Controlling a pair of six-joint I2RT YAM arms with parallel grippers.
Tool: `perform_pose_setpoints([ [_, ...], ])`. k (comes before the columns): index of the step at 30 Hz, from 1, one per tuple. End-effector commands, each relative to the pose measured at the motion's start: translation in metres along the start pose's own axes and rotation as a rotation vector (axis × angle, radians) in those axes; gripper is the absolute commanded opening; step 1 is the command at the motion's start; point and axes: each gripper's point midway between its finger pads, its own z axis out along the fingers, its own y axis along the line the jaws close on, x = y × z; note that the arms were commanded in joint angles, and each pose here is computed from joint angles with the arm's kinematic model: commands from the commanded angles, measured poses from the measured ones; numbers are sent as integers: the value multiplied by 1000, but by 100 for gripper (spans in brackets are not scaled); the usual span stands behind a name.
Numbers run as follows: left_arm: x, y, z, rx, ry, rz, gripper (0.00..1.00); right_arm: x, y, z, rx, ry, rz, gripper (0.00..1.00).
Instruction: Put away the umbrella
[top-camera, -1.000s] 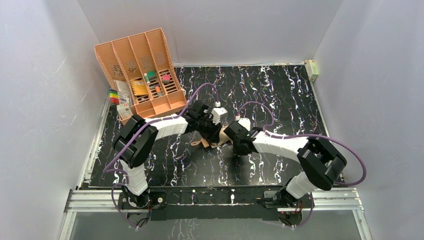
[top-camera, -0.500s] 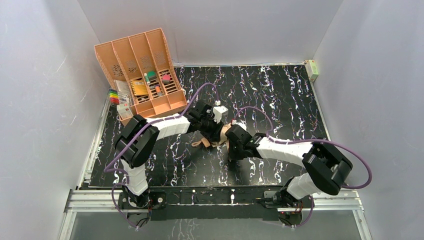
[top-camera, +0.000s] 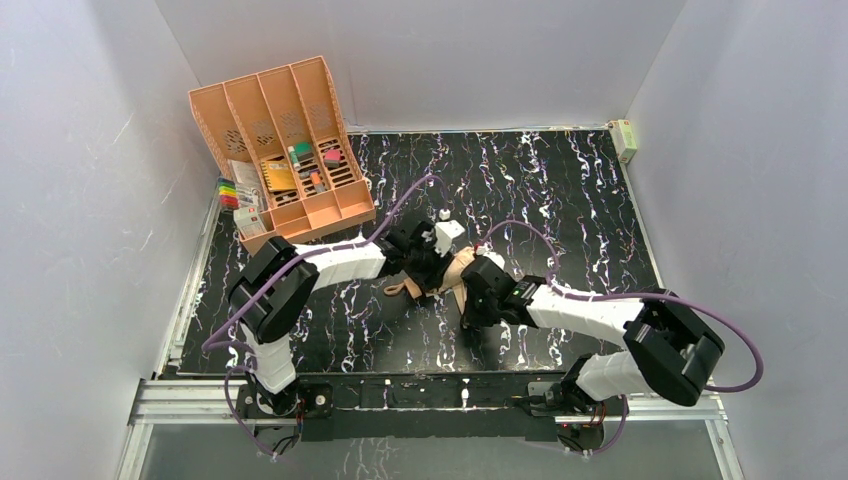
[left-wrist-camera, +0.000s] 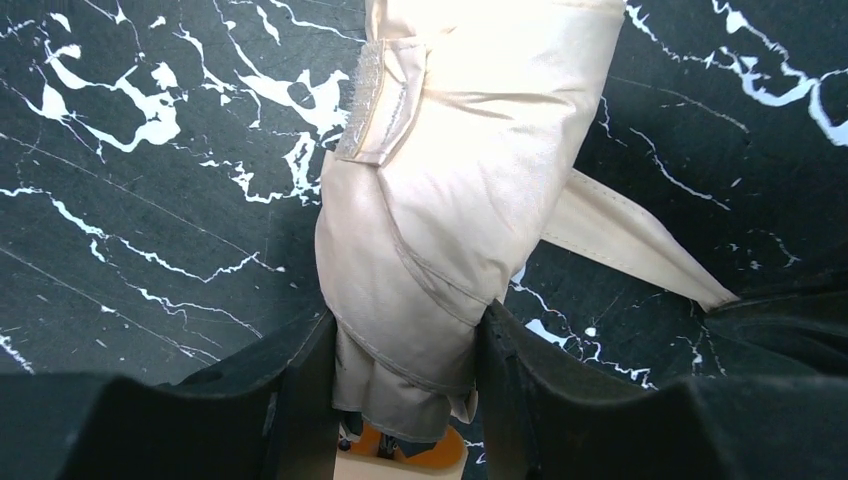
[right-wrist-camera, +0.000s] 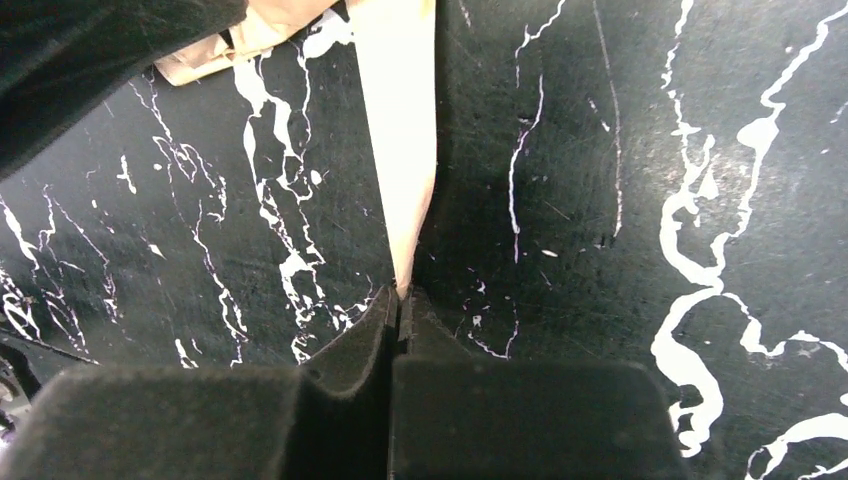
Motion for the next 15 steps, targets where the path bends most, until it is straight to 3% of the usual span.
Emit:
perform_pose_setpoints([
  [1,71,70,-6,-409,216,109,0,68,-13,-18,-4,287,-56,10],
  [5,80,65,-8,-421,217,160,0,46,-14,-25,7,215,-64,39],
  [10,84,64,-9,-441,201,237,0,-6,-33,-46,15,49,19,53],
  [15,82,61,-7,-440,177,305,0,-88,-53,-77,35,-251,73,69],
])
